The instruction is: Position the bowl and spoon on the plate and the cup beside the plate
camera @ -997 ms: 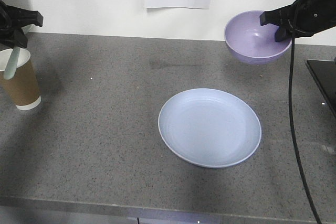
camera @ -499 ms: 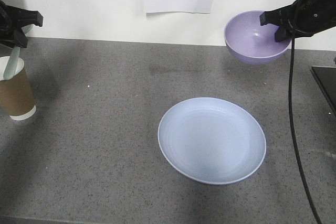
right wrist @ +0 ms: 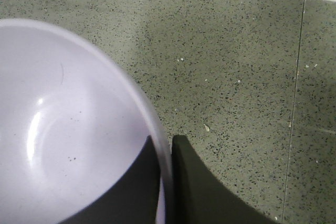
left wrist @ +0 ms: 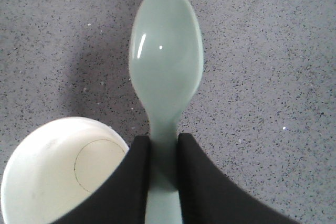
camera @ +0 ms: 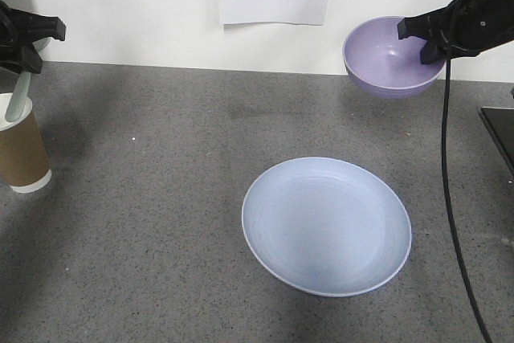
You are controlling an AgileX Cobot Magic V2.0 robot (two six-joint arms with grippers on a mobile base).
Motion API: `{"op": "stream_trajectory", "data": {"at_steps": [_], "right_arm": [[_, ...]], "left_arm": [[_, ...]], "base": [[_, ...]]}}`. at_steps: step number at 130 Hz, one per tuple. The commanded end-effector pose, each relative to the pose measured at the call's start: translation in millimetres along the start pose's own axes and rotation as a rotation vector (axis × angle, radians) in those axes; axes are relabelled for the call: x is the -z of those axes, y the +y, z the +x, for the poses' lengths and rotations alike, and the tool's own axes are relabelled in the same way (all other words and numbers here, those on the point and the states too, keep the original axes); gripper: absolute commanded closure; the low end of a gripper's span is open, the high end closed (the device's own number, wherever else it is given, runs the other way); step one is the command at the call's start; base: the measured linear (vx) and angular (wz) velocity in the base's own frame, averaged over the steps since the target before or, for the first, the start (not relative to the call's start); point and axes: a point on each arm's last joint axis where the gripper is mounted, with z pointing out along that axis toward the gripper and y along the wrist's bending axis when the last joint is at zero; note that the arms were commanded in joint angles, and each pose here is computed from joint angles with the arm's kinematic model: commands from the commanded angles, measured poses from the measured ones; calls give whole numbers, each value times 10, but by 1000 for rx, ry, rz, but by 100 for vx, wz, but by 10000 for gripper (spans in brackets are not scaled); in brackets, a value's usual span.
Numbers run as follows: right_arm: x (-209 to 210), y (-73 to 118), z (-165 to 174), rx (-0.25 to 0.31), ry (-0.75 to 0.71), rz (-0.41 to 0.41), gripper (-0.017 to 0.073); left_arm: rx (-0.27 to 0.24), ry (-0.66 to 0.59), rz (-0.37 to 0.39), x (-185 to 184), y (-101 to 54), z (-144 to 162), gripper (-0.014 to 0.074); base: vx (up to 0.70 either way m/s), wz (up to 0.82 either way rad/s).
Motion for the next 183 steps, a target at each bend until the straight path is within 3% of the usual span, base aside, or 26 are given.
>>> {"op": "stream_trajectory", "data": {"at_steps": [1,183], "right_arm": [[382,38,-128,15,-144,4,564],[382,38,-127,15,-143,4,564]], "left_arm": [[-7,-120,18,314,-48,-53,600],[-7,-120,18,314,-48,-53,600]], "base": [[0,0],[0,0]]}}
